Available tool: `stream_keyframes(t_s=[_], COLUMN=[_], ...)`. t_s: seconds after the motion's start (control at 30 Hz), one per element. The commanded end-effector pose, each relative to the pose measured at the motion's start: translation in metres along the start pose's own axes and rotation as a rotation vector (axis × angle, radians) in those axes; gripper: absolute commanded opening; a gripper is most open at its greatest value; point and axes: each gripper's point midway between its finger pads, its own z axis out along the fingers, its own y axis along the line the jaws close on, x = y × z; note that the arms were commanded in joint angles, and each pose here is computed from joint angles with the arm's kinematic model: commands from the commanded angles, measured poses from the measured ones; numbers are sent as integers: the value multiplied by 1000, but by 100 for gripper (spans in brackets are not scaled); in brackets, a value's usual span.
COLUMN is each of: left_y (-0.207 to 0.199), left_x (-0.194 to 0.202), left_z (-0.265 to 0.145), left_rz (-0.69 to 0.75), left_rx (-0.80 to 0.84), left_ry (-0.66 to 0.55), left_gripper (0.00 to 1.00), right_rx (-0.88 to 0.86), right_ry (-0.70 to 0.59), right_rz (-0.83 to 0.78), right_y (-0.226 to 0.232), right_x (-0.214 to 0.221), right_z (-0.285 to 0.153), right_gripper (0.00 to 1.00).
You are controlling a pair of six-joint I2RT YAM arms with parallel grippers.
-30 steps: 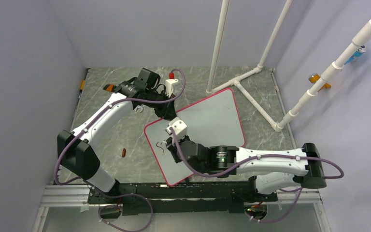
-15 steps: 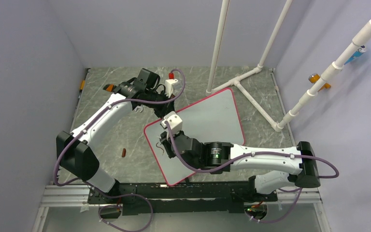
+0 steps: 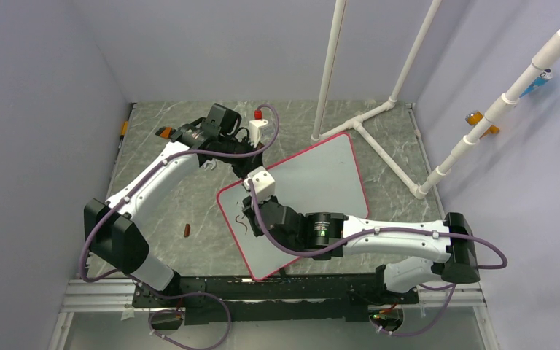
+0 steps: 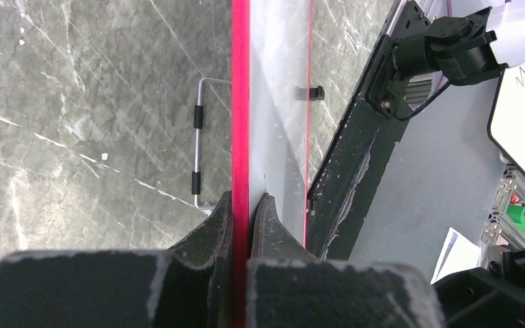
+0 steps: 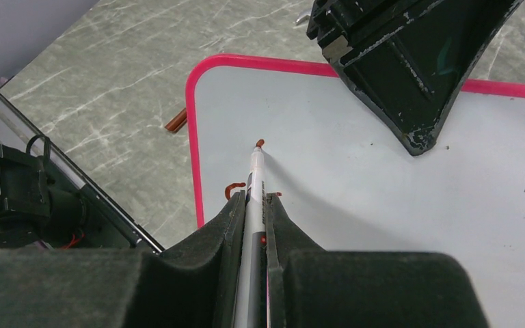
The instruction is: Write a sentence on the whiteboard
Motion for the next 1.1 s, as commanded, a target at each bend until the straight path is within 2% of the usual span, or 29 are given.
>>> stream_keyframes(t_s=[0.0,0.63,1.07], left_y=[71,71,73], left_x=[-9,-10,-11], left_z=[-16,-16,-19], left_rz=[172,172,167], left_rx=[-362,-364,-387], left_ry=[-3,-3,-7], left_gripper=[0,0,0], right_rx=[24,15,54], right_ry=[19,154,169], right_rz=[23,56,49], right_y=[-6,-20,-30], right_x=[6,64,67], right_z=[-3,-14,-20], right_gripper=[0,0,0])
